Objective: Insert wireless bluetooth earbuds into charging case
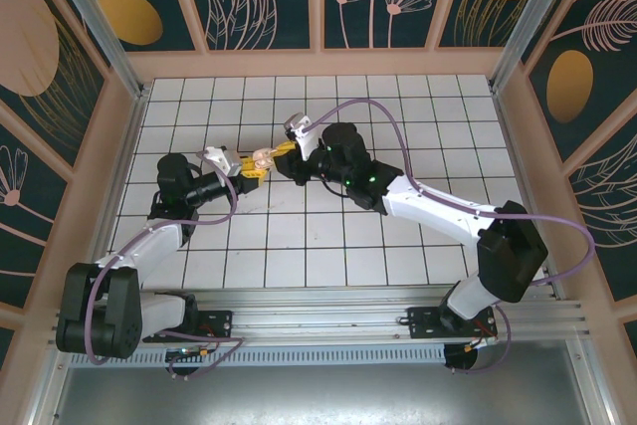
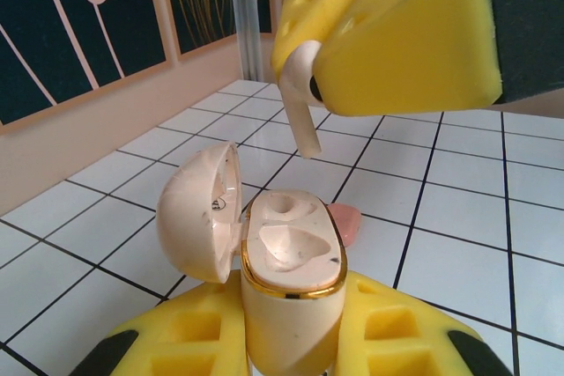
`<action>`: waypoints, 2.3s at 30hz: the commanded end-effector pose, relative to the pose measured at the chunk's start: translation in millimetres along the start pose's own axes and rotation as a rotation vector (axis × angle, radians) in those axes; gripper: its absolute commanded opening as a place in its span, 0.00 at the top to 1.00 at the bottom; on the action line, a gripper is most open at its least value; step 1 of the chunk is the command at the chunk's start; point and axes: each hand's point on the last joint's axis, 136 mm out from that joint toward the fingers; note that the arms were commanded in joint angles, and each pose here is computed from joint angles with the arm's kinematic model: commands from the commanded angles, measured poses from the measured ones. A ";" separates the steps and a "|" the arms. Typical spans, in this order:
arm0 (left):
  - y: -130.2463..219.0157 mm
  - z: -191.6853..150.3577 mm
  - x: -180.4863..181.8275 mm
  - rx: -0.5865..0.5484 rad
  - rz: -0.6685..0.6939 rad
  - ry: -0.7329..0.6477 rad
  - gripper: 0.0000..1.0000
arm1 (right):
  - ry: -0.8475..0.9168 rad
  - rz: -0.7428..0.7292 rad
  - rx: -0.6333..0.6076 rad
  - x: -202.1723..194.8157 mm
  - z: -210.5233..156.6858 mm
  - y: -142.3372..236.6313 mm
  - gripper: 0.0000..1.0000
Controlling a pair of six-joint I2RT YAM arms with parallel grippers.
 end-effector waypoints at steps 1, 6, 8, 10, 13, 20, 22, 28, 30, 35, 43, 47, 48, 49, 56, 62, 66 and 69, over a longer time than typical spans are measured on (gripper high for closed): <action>0.6 5.9 -7.5 -0.020 -0.031 -0.034 0.89 | 0.041 0.017 -0.012 5.1 8.2 -7.6 0.79; 0.4 8.6 -7.6 -0.026 -0.034 -0.032 0.90 | 0.046 0.023 -0.011 6.0 7.5 -12.0 0.79; 0.5 9.1 -7.6 -0.028 -0.033 -0.029 0.90 | 0.047 0.029 -0.015 7.2 7.7 -13.2 0.79; 0.6 10.8 -7.9 -0.033 -0.033 -0.028 0.90 | 0.047 0.032 -0.016 7.9 7.8 -14.0 0.79; 0.7 12.1 -7.9 -0.037 -0.032 -0.023 0.90 | 0.047 0.032 -0.004 8.3 3.8 -15.7 0.79; 0.9 17.4 -8.5 -0.052 -0.033 -0.018 0.90 | 0.057 0.016 0.044 8.2 -9.6 -15.8 0.79; 0.8 18.1 -8.3 -0.055 -0.033 -0.011 0.90 | 0.062 0.013 0.058 8.4 -12.6 -15.6 0.79; -0.1 20.2 -8.4 -0.060 -0.043 0.004 0.90 | 0.079 0.026 0.090 12.1 -19.5 -15.0 0.79; -0.2 19.9 -8.6 -0.060 -0.045 0.008 0.89 | 0.082 0.038 0.096 14.9 -21.2 -14.5 0.79; -0.8 19.2 -8.2 -0.057 -0.048 0.013 0.89 | 0.082 0.043 0.090 14.6 -18.5 -14.2 0.78; -1.7 18.3 -6.8 -0.053 -0.048 0.021 0.89 | 0.071 0.042 0.059 12.4 -7.2 -11.8 0.68; -2.2 17.5 -5.9 -0.051 -0.048 0.029 0.89 | 0.056 0.035 0.035 8.9 0.6 -8.0 0.60; -2.2 17.3 -6.0 -0.050 -0.048 0.029 0.89 | 0.052 0.035 0.028 8.4 2.5 -7.0 0.58; -2.3 17.4 -5.8 -0.050 -0.048 0.030 0.89 | 0.049 0.036 0.021 7.9 4.7 -6.1 0.56; -3.9 14.6 4.3 -0.042 -0.002 0.059 0.89 | -0.028 0.024 0.003 -2.5 13.1 5.2 0.53; -7.5 11.3 19.9 -0.036 0.053 0.133 0.89 | -0.225 0.000 0.105 -17.3 -10.2 22.8 0.54; -7.3 11.1 32.7 -0.047 0.119 0.177 0.90 | -0.377 -0.076 0.241 -32.6 -35.7 27.0 0.53; -5.5 9.5 44.9 -0.057 0.187 0.210 0.90 | -0.549 -0.142 0.406 -39.3 -68.4 23.8 0.54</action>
Point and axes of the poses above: each hand's point on the last joint's axis, 136 mm out from that joint toward the fingers, its own y axis back along the fingers, its own x axis along the line the jaws close on, z = x × y, and after that the axes turned 15 degrees about y, right-handed
